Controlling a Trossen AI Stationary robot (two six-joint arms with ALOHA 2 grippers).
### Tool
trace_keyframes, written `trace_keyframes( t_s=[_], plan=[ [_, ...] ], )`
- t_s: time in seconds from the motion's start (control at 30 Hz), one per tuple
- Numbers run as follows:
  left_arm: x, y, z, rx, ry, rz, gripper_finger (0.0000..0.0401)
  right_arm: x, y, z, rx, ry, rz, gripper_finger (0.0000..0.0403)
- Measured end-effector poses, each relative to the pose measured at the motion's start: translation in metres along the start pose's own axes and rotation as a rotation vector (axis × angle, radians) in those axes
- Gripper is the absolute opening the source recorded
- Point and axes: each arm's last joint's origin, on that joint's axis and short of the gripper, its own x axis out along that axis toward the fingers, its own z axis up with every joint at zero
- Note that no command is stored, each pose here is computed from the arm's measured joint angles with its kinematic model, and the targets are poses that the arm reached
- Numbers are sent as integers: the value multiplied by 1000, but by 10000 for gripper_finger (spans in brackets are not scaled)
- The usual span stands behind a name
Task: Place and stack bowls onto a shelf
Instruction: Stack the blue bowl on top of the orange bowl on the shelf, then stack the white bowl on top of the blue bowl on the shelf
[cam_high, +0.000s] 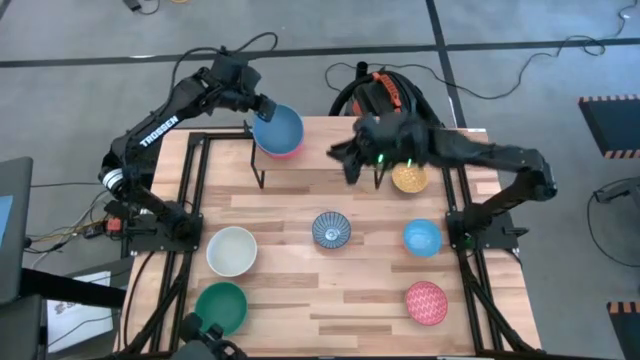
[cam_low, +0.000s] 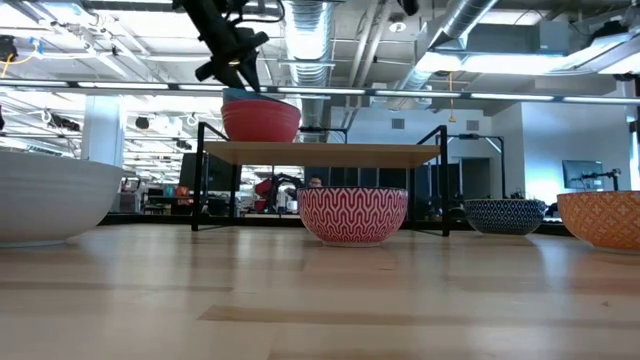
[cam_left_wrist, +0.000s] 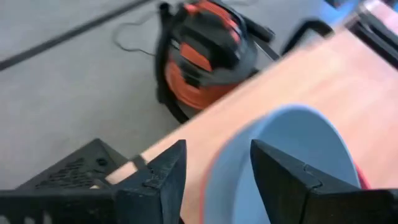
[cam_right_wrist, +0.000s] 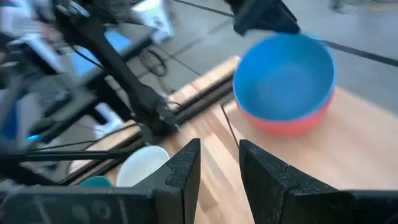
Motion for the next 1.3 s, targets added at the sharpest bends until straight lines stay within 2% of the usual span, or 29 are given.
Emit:
trace_keyframes(
  t_s=[0.13,0.23,0.37,0.53,0.67,0.87,1.1,1.3],
  plan=[
    [3,1,4,-95,-48,51,164,-2,-42,19,-36,55,155,136],
    [16,-4,2,-148,-28,92,164,-4,-68,28,-48,84,265,136],
    [28,-12,-4,-197,2,155,165,-10,-91,36,-54,91,341,136],
    [41,-21,-9,-239,18,194,165,-15,-103,39,-75,102,409,136],
    [40,-28,-9,-240,-4,200,165,-17,-109,39,-89,110,420,136],
    [1,-29,3,-197,-90,215,165,-15,-113,33,-84,133,451,136],
    [6,-40,-22,-151,6,313,164,5,-131,3,-24,182,463,137],
    [13,-53,-38,-152,23,342,164,10,-132,0,0,149,496,137]
  ],
)
